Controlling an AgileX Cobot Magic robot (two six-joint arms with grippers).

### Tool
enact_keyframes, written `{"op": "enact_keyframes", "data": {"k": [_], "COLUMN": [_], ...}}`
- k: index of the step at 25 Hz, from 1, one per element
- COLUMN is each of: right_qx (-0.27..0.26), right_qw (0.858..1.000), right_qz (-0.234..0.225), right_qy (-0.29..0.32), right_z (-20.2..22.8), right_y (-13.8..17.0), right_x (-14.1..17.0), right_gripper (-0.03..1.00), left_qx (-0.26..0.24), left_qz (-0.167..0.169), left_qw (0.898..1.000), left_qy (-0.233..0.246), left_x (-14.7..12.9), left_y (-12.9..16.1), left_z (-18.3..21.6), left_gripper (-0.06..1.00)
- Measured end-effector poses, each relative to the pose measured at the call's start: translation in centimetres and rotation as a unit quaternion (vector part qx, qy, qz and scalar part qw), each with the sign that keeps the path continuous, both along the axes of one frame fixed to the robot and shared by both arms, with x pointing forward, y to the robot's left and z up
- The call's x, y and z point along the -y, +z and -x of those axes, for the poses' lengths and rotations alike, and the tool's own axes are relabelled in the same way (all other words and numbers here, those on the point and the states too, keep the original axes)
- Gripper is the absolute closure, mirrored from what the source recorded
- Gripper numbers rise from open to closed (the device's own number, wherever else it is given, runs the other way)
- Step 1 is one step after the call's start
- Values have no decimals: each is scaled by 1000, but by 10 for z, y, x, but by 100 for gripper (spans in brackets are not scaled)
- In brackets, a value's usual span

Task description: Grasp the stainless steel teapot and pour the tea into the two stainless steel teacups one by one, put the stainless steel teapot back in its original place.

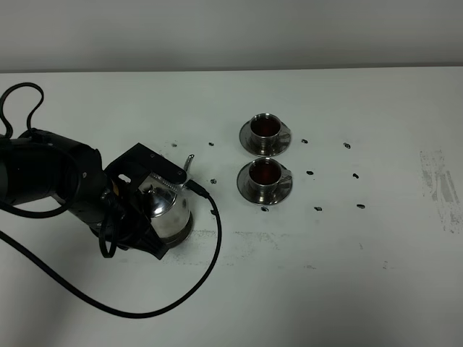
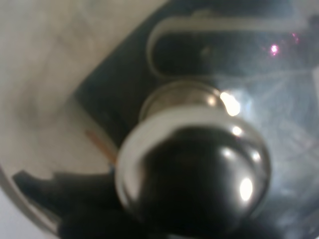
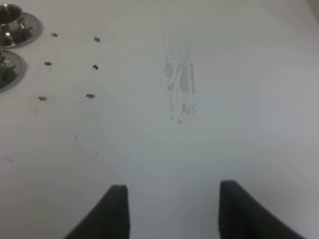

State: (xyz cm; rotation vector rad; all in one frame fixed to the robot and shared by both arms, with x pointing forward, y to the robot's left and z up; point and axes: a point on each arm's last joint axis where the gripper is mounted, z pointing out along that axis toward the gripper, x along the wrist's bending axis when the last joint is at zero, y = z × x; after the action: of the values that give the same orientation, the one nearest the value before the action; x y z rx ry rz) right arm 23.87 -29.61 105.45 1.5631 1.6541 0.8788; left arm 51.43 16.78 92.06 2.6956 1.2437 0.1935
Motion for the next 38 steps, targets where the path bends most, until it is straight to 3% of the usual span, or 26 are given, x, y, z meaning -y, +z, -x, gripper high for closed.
{"op": "enact_keyframes", "data": {"k": [31, 38], "right_qx": [0, 0], "right_qw": [1000, 1000], "right_qz": [0, 0], "right_qy": [0, 0], "right_z": [0, 0], "right_y": [0, 0], "right_x": [0, 0], "right_gripper": [57, 57], "left_qx": [-15, -16], "left_qz": [-8, -8], "left_qw": [1000, 1000], "left_qy": [0, 0], "left_x": [1, 1], "left_y": [-14, -14], "left_z": [-2, -2], "left_gripper": [77, 57]}}
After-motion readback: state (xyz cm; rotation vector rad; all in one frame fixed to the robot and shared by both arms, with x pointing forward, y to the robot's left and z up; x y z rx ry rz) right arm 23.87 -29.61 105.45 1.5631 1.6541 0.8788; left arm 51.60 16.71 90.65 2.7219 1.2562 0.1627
